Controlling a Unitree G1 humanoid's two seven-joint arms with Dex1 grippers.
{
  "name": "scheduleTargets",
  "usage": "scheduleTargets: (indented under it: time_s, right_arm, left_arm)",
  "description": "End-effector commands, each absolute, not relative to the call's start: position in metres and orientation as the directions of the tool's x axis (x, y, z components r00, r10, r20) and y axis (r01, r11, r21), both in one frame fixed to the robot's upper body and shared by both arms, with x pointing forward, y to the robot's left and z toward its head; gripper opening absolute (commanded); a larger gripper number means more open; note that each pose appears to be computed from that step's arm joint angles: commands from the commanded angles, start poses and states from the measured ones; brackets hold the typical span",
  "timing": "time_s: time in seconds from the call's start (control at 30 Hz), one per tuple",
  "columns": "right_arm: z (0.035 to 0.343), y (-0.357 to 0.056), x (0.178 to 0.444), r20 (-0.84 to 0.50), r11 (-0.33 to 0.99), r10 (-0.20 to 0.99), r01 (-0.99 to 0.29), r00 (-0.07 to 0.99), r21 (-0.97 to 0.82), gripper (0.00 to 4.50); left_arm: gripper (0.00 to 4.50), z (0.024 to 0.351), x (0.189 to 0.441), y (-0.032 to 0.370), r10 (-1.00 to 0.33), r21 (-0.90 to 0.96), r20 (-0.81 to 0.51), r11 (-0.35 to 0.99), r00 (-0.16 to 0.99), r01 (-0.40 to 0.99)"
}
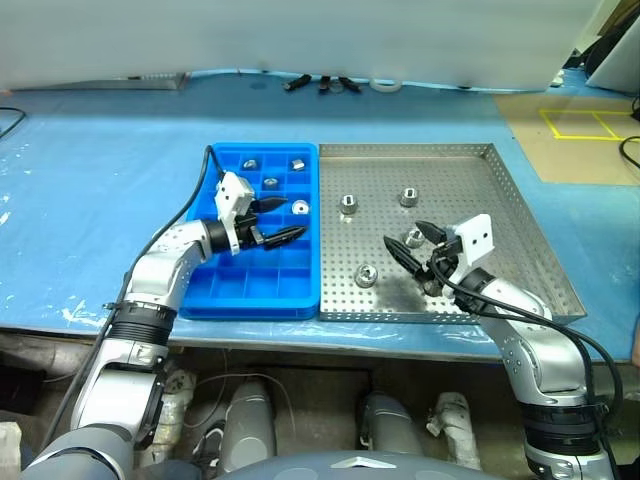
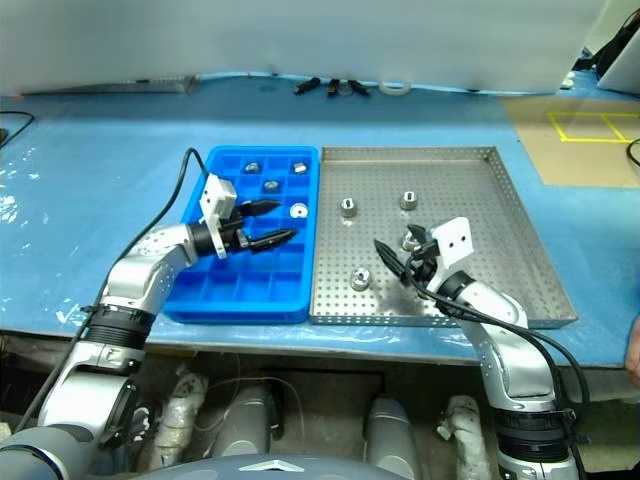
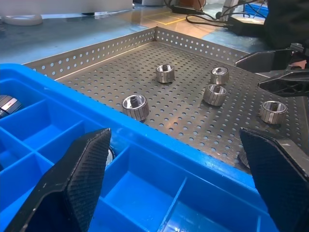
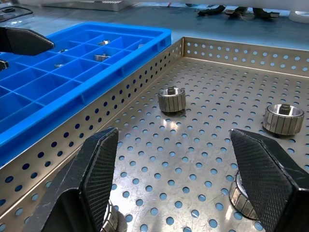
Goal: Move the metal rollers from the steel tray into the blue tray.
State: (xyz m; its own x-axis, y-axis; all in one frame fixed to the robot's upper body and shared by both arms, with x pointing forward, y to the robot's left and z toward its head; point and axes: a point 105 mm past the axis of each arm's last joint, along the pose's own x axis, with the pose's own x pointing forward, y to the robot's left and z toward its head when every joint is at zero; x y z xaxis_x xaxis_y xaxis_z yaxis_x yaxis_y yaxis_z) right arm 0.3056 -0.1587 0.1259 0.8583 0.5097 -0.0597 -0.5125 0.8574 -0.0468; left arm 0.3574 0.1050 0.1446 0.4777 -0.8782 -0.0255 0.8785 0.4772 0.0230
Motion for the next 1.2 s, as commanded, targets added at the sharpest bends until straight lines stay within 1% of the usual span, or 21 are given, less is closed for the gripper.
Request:
scheduleTargets:
  time_s: [0.03,0.2,0.43,0.83,1.03,1.1,1.2]
  right_arm:
    - [0.141,-0.155,0.303,-0.012,0.85,0.523,-0.522,0.852,-0.077,3.88]
    - [0.144,-0.159,0.307,-0.006,0.859,0.507,-0.505,0.862,-0.085,3.88]
    - [0.145,-0.155,0.305,-0.001,0.853,0.518,-0.516,0.856,-0.083,3.88]
    - [0.146,-0.161,0.308,-0.003,0.856,0.512,-0.51,0.859,-0.09,3.88]
    - [0.147,-0.164,0.307,-0.008,0.855,0.511,-0.509,0.86,-0.101,3.88]
    - [0.147,-0.164,0.306,-0.006,0.856,0.509,-0.507,0.861,-0.1,3.88]
    - [0.147,-0.166,0.304,0.002,0.869,0.488,-0.486,0.873,-0.097,3.88]
  left_arm:
    - [4.5,0.161,0.358,0.107,-0.878,0.071,0.014,0.479,0.479,0.875]
    - [4.5,0.164,0.36,0.109,-0.873,0.07,0.021,0.487,0.487,0.87]
    - [4.5,0.164,0.36,0.109,-0.874,0.077,0.017,0.485,0.485,0.871]
    - [4.5,0.168,0.36,0.109,-0.868,0.094,0.038,0.496,0.495,0.863]
    - [4.5,0.172,0.359,0.11,-0.879,0.102,0.031,0.477,0.477,0.873]
    - [4.5,0.174,0.359,0.11,-0.883,0.107,0.029,0.468,0.468,0.877]
    - [4.5,0.19,0.366,0.105,-0.893,0.135,0.051,0.449,0.446,0.883]
